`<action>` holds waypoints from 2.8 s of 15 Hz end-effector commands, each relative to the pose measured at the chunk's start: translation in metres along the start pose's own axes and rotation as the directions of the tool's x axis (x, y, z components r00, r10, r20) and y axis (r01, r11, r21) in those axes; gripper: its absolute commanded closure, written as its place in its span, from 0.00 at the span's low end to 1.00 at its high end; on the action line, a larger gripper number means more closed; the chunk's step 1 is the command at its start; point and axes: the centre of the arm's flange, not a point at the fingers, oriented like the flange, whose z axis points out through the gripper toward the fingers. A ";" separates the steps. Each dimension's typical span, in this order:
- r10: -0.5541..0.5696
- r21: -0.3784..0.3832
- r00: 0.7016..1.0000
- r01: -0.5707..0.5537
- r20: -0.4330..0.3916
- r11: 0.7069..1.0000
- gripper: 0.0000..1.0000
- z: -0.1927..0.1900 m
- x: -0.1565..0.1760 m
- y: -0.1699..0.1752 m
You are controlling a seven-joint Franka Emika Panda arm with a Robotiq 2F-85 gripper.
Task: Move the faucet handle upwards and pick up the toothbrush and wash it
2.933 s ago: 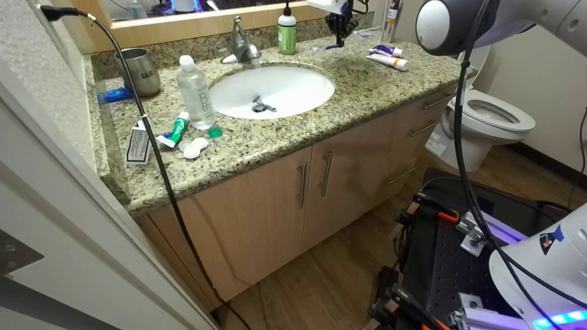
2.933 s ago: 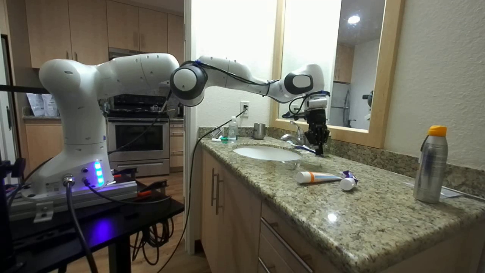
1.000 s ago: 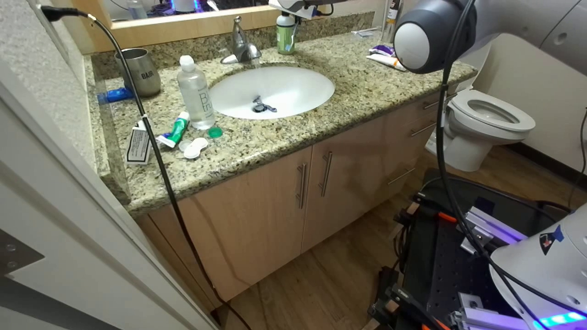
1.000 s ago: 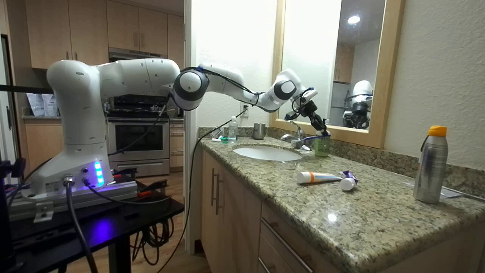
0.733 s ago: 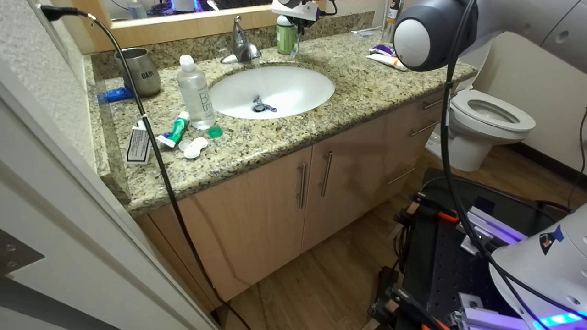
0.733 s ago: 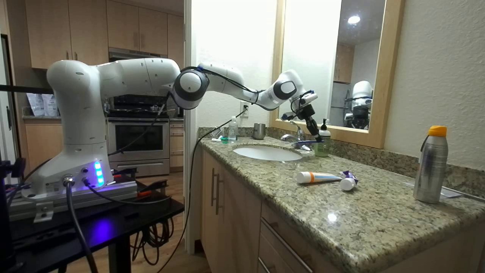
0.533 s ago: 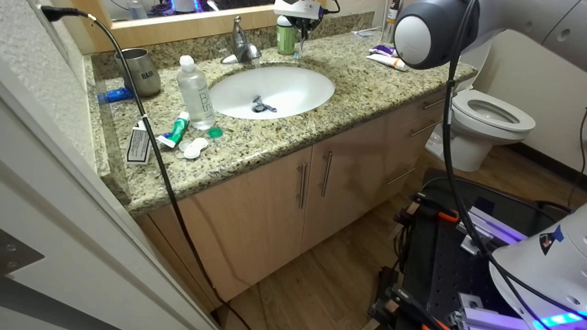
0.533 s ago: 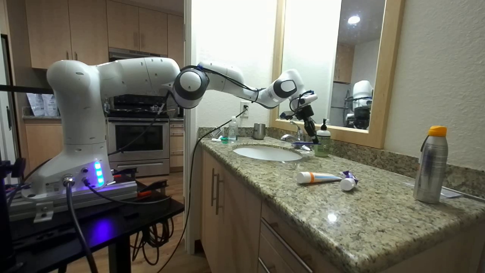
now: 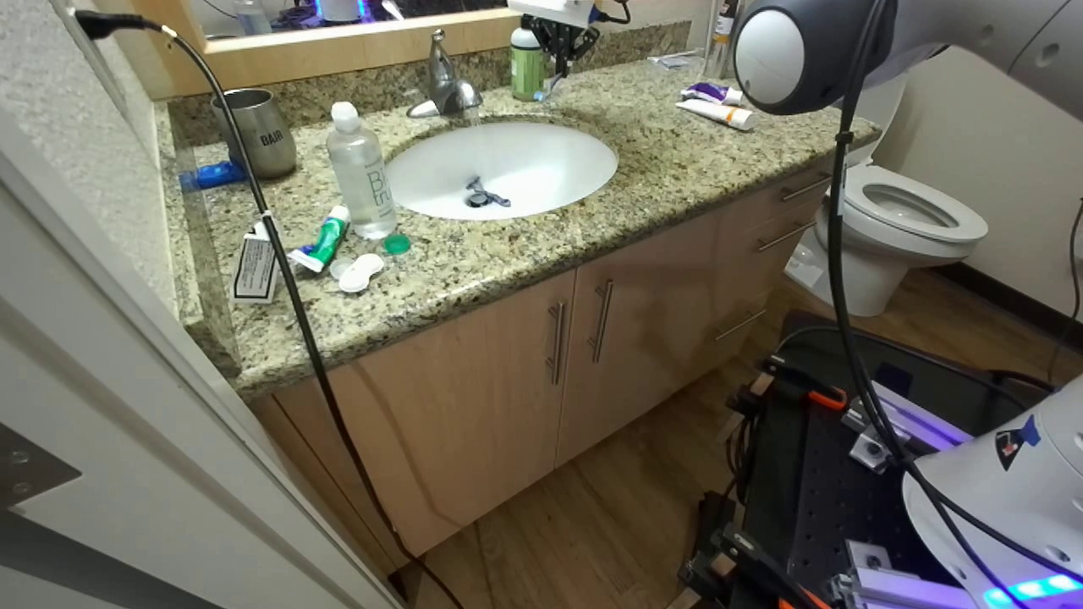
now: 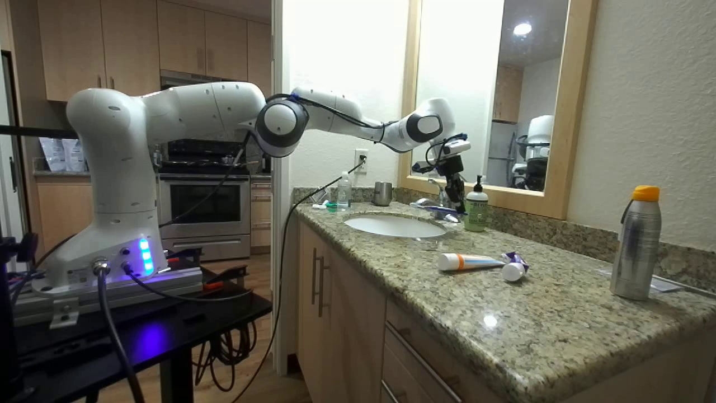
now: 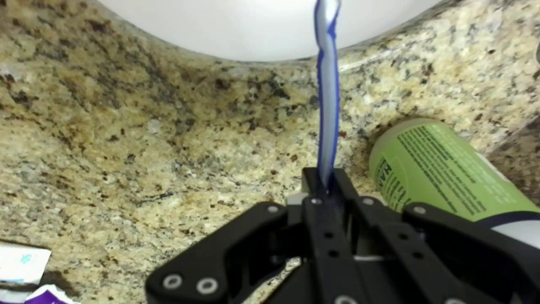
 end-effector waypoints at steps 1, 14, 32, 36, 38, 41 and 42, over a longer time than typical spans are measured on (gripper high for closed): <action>0.012 0.086 0.995 -0.021 0.095 0.996 0.98 -0.023 -0.043 0.057; -0.006 0.102 0.999 0.001 0.050 0.995 0.98 0.001 -0.006 -0.018; 0.029 0.257 1.000 -0.031 0.011 0.966 0.98 0.035 -0.074 0.035; 0.044 0.253 0.999 -0.040 -0.006 0.967 0.98 0.063 -0.038 -0.024; 0.043 0.253 0.999 -0.040 -0.006 0.967 0.90 0.063 -0.039 -0.024; 0.049 0.269 0.999 -0.047 -0.004 0.962 0.98 0.063 -0.040 -0.025; 0.053 0.284 0.999 -0.052 0.005 0.958 0.98 0.063 -0.042 -0.025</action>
